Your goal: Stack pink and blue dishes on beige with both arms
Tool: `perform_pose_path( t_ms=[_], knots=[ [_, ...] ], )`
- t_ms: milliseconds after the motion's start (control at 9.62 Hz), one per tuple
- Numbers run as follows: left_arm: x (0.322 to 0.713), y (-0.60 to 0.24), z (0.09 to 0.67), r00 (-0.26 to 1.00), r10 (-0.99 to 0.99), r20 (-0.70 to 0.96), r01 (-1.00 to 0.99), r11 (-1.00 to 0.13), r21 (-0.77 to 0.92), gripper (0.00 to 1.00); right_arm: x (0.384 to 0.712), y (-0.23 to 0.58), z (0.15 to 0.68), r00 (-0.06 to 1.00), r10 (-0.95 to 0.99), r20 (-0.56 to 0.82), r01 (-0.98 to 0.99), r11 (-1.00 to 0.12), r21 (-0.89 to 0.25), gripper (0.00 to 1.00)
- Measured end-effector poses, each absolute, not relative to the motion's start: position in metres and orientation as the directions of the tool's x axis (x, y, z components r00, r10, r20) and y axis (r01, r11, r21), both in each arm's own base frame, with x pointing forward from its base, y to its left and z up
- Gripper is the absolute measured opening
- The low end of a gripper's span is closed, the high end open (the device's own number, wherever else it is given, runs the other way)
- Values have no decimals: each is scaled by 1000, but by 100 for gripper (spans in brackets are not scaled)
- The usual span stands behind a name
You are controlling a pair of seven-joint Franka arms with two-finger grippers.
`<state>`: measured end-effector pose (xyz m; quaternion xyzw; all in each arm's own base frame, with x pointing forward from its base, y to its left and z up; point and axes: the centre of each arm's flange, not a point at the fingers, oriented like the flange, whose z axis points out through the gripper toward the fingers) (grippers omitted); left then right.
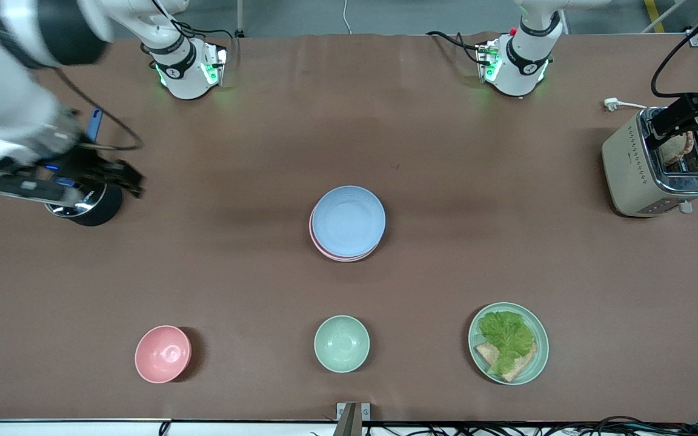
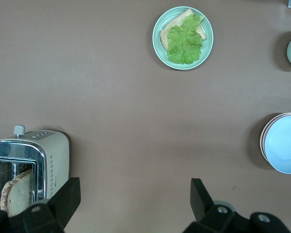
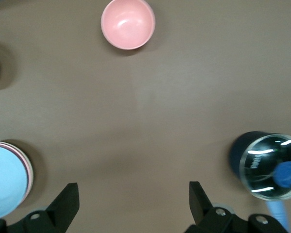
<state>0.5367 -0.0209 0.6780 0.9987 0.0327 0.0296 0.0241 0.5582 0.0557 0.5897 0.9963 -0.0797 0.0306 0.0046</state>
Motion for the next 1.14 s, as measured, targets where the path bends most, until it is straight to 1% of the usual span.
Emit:
perform_pose_path(
  t_ms=[208,416,623,1143],
  knots=[
    [537,-26,678,997,57,57,54,-997,50,100,556,6,639,989,-126,84,-127,-992,7,100],
    [536,-35,677,998,38,57,36,-998,42,100,550,1,672,988,-122,95,-124,-992,6,100],
    [536,-38,677,998,31,58,30,-999,25,100,544,2,676,991,-121,60,-122,-992,10,100],
    [537,-42,674,999,-16,49,-17,-1000,22,100,549,-3,668,990,-131,45,-132,-991,12,100]
  ],
)
